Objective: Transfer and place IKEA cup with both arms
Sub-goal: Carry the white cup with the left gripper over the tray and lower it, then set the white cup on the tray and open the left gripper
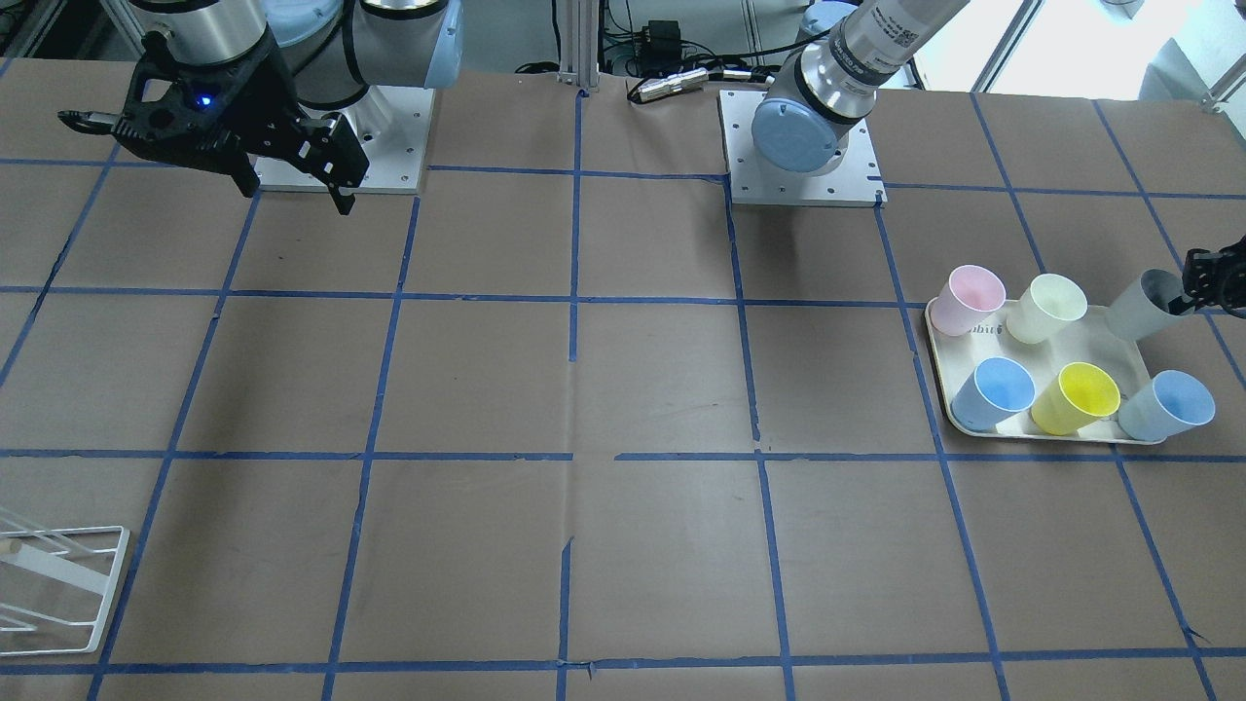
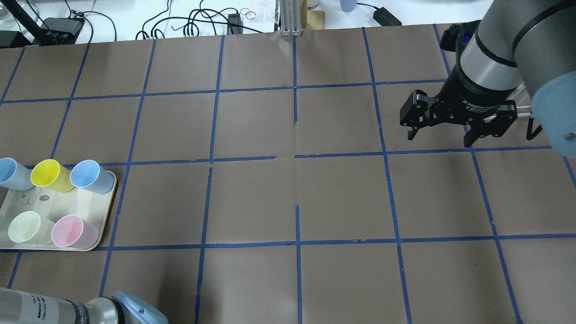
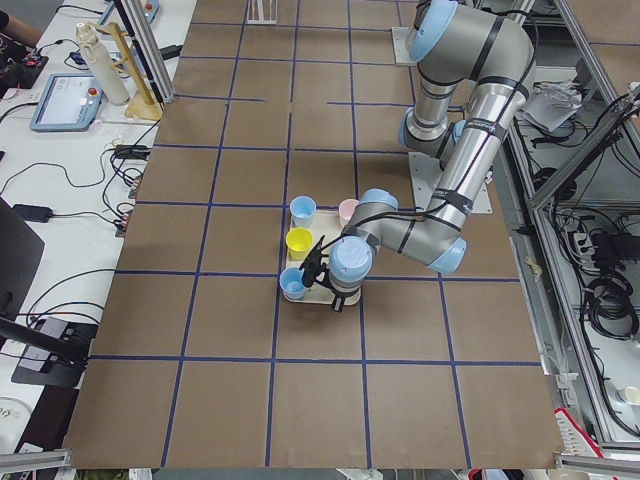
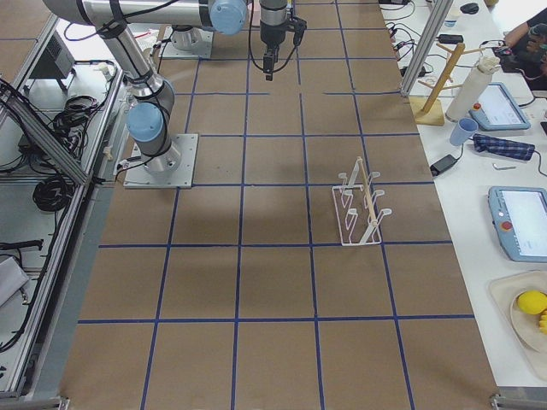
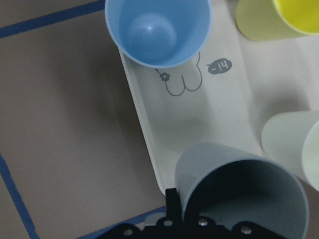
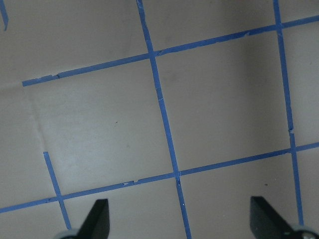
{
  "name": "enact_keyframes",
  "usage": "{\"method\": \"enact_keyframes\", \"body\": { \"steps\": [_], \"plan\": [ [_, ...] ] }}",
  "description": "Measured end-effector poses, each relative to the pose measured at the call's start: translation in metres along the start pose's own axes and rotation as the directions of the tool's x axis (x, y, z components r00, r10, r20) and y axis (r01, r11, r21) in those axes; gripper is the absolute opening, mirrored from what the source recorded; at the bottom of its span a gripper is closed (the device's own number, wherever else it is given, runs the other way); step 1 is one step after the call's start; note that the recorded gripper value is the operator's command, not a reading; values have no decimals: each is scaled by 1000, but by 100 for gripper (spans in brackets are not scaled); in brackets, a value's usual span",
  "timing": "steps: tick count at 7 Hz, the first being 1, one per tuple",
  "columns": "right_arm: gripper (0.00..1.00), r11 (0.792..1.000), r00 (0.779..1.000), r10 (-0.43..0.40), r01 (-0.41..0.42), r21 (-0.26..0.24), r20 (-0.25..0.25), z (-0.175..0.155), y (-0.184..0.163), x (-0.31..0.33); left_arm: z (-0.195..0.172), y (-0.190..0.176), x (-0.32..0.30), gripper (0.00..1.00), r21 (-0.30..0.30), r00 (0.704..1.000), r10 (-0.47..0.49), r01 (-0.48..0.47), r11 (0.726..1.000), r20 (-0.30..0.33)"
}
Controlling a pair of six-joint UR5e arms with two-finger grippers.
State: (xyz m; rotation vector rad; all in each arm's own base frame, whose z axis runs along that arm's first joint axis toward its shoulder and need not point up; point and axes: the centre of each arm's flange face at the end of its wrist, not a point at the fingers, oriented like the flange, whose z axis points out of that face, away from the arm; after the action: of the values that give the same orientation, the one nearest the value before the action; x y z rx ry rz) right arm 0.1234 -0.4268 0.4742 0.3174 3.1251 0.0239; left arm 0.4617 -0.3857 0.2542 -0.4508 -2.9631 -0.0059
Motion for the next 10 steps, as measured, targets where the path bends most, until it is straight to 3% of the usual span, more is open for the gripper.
{"method": "enact_keyframes", "body": {
  "steps": [9, 10],
  "plan": [
    [100, 1000, 1000, 1, -1, 7, -2, -5, 10, 1, 22, 1, -5, 0, -9, 999, 0, 0, 1000, -32],
    [100, 1000, 1000, 0, 0, 7, -2, -5, 11, 1, 22, 1, -5, 8, -11, 1000, -1, 0, 1000, -31]
  ]
}}
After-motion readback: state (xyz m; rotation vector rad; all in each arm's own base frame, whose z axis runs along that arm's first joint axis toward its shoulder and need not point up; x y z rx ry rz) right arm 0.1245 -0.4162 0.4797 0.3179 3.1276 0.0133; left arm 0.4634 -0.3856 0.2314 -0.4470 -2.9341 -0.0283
